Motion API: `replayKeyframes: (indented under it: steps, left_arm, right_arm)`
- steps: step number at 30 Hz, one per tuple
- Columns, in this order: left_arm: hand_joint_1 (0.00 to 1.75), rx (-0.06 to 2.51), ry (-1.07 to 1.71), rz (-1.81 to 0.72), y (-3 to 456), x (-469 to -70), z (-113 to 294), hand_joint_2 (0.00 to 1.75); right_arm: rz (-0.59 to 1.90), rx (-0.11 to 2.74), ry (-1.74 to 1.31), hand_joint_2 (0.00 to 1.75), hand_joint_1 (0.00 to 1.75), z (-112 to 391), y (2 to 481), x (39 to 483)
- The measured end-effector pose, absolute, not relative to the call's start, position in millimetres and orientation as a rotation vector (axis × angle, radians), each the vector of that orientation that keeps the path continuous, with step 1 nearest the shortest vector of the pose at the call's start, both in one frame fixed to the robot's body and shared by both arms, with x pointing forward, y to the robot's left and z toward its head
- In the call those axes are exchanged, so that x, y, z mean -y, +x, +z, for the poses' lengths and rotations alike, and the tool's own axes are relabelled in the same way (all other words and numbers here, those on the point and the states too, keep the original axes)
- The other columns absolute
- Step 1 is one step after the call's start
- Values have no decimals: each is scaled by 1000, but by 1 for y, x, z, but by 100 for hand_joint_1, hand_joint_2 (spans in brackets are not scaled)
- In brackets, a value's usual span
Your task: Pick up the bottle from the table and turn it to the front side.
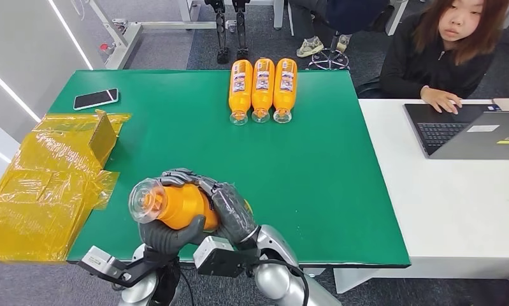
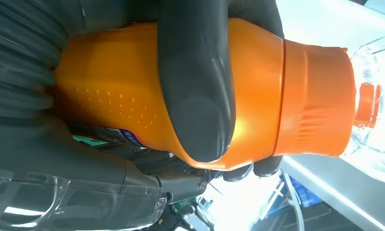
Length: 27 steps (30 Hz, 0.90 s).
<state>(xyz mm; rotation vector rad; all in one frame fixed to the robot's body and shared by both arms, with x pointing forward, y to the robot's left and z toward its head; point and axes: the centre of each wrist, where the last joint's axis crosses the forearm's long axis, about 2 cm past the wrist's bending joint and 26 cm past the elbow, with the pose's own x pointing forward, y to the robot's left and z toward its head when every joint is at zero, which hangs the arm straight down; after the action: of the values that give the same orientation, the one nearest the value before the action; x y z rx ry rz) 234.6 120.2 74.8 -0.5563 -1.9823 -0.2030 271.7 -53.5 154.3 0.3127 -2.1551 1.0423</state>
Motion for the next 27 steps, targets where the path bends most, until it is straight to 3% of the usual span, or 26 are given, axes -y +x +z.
replayKeyframes:
  steps: [2,12,20,27]
  left_arm:
    - [175,1980,-551,-196,234,-122,74,175]
    - [153,1969,-529,-175,233,-128,70,175]
    - [150,1998,-599,-203,240,-117,82,175]
    - [141,2006,-539,-140,249,-130,82,175]
  right_arm:
    - [1048,2130,339,175,0,152,272,53]
    - [999,2101,427,175,0,141,268,55]
    - [634,2403,263,175,0,145,244,63]
    - [374,2561,158,175,0,171,239,74]
